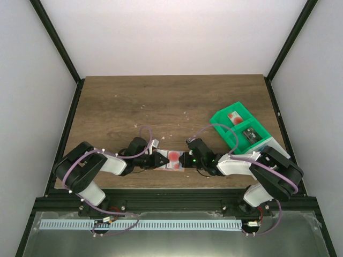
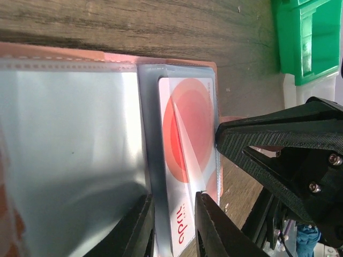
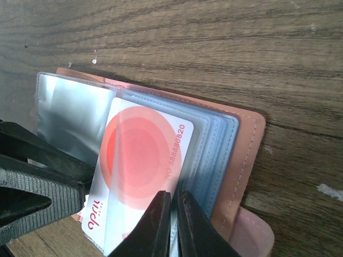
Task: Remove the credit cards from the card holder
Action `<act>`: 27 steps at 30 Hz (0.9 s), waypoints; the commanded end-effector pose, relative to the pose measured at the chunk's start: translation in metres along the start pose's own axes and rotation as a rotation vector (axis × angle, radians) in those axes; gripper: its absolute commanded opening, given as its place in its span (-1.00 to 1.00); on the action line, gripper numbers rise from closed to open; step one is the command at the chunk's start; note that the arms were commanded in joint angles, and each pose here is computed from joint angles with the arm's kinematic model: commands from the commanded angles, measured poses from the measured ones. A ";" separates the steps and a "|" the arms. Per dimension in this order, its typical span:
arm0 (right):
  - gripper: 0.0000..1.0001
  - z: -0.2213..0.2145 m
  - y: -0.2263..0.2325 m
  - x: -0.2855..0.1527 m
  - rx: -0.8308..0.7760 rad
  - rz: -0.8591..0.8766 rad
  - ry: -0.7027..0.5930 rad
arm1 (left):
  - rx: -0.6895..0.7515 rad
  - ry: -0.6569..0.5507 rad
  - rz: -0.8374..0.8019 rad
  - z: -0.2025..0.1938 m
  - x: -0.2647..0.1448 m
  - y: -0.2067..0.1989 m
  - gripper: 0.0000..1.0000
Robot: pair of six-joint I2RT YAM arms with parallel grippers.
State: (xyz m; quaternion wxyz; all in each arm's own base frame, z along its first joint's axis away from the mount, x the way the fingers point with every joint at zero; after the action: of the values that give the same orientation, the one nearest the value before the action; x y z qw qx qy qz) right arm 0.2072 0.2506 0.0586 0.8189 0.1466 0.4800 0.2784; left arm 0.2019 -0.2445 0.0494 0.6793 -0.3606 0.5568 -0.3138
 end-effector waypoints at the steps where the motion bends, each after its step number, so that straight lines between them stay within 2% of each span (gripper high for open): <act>1: -0.87 -0.010 -0.012 0.004 0.011 -0.041 0.029 | 0.003 0.014 -0.010 -0.004 0.001 0.001 -0.57; 8: -0.88 -0.013 -0.014 0.005 0.014 -0.041 0.037 | -0.009 0.024 -0.016 -0.006 0.002 0.002 -0.58; 18: -0.88 -0.014 -0.017 0.005 0.017 -0.054 0.039 | -0.012 0.023 -0.008 -0.005 0.003 0.004 -0.92; 27: -0.86 -0.016 -0.020 0.005 0.022 -0.067 0.040 | -0.012 0.019 0.026 -0.006 0.000 0.009 -0.99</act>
State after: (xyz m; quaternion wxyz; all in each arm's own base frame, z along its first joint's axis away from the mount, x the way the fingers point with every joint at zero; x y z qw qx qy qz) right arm 0.2084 0.2517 0.0571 0.8202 0.1505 0.4756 0.2800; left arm 0.1985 -0.2441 0.0451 0.6691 -0.3661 0.5681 -0.3091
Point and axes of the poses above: each gripper's point midway between its finger pads, its own x axis out along the fingers, its own y axis along the line the jaws close on, z = x × y, the point moved 4 cm from there along -x, back along the fingers, and after that the axes turned 6 degrees about -x, right-handed, at the moved point
